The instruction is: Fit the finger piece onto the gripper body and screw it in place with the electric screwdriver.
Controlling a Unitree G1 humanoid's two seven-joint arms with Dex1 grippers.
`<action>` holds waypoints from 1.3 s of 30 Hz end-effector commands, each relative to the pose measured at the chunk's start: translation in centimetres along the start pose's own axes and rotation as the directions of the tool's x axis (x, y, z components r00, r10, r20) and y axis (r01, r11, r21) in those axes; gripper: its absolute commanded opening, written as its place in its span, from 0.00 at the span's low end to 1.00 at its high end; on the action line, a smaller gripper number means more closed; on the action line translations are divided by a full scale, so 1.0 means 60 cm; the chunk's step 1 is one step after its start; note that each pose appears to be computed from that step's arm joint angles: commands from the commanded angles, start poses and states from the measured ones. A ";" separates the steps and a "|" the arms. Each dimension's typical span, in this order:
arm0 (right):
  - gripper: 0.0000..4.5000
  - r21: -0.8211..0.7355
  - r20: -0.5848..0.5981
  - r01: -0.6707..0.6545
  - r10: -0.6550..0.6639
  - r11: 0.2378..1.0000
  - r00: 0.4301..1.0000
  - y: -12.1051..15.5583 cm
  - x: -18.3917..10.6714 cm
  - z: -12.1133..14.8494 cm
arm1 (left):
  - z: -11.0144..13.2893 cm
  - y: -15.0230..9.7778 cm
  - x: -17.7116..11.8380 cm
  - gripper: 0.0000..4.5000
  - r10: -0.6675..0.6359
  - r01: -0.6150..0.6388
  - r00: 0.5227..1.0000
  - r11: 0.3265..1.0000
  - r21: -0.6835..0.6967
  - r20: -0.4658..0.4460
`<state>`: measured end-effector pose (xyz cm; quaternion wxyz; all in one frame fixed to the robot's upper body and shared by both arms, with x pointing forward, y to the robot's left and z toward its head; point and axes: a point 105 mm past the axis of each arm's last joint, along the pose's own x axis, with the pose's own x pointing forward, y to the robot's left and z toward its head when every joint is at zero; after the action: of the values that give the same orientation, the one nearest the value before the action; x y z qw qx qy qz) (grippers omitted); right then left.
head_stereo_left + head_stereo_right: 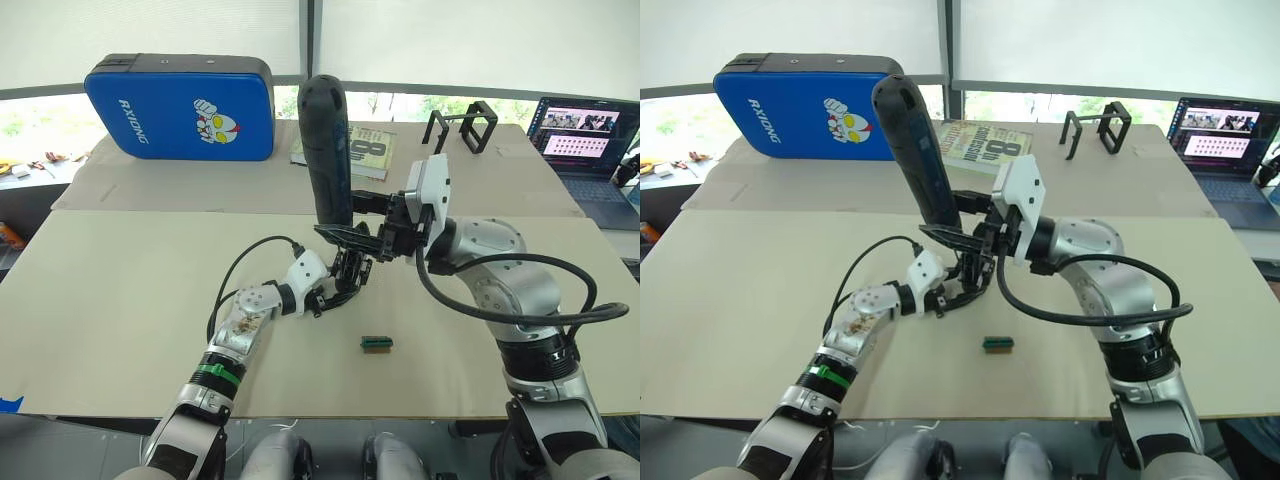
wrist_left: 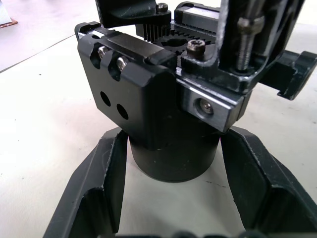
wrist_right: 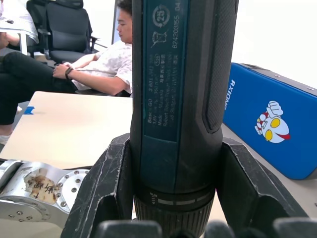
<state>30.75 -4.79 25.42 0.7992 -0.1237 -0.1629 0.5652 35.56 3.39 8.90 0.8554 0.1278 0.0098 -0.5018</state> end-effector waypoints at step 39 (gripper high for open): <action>0.43 0.009 -0.071 0.124 -0.123 0.992 0.990 -0.022 -0.033 0.001 | 0.039 0.003 0.007 0.51 -0.040 0.037 0.997 0.998 0.059 0.065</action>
<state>30.28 -5.60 25.95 0.8154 -0.1188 -0.1517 0.5459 35.73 3.43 8.99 0.8501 0.1327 0.0134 -0.5095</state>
